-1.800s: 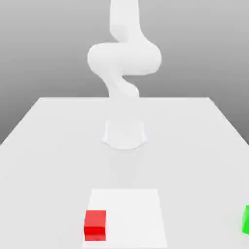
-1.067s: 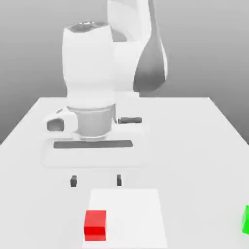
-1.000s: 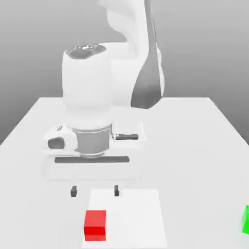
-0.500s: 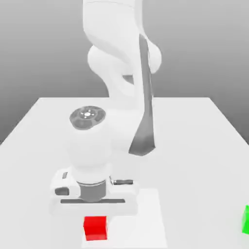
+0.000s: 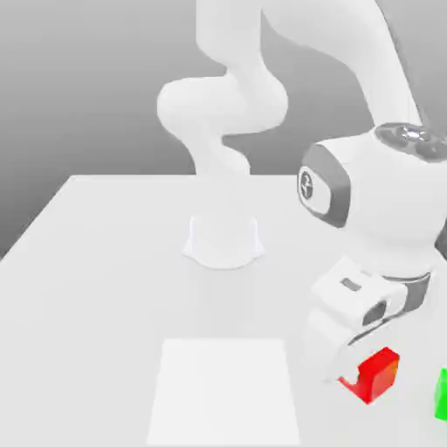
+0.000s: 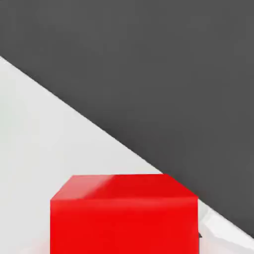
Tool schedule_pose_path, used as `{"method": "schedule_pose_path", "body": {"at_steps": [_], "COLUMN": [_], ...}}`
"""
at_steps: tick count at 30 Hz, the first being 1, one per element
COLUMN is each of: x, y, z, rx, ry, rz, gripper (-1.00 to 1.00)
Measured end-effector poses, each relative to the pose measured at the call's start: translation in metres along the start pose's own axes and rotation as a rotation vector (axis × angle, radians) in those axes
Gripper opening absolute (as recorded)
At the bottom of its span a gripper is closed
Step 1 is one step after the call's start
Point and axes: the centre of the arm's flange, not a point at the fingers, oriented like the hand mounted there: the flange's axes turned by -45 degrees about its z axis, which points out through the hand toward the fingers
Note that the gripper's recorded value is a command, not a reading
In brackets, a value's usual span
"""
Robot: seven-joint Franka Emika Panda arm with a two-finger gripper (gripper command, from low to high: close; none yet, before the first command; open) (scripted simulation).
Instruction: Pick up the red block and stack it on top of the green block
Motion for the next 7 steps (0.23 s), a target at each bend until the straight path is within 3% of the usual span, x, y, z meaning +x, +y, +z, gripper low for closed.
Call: {"method": "schedule_pose_path", "body": {"at_steps": [2,3,7], "x": [0.027,0.034,0.034], "y": [-0.044,-0.059,-0.059], "z": [0.023,0.038,0.038], "rx": [-0.002,-0.002,-0.002], "ry": [0.001,0.001,0.001], "rz": [-0.121,-0.159,-0.159], "gripper": [-1.0,1.0,1.0]}}
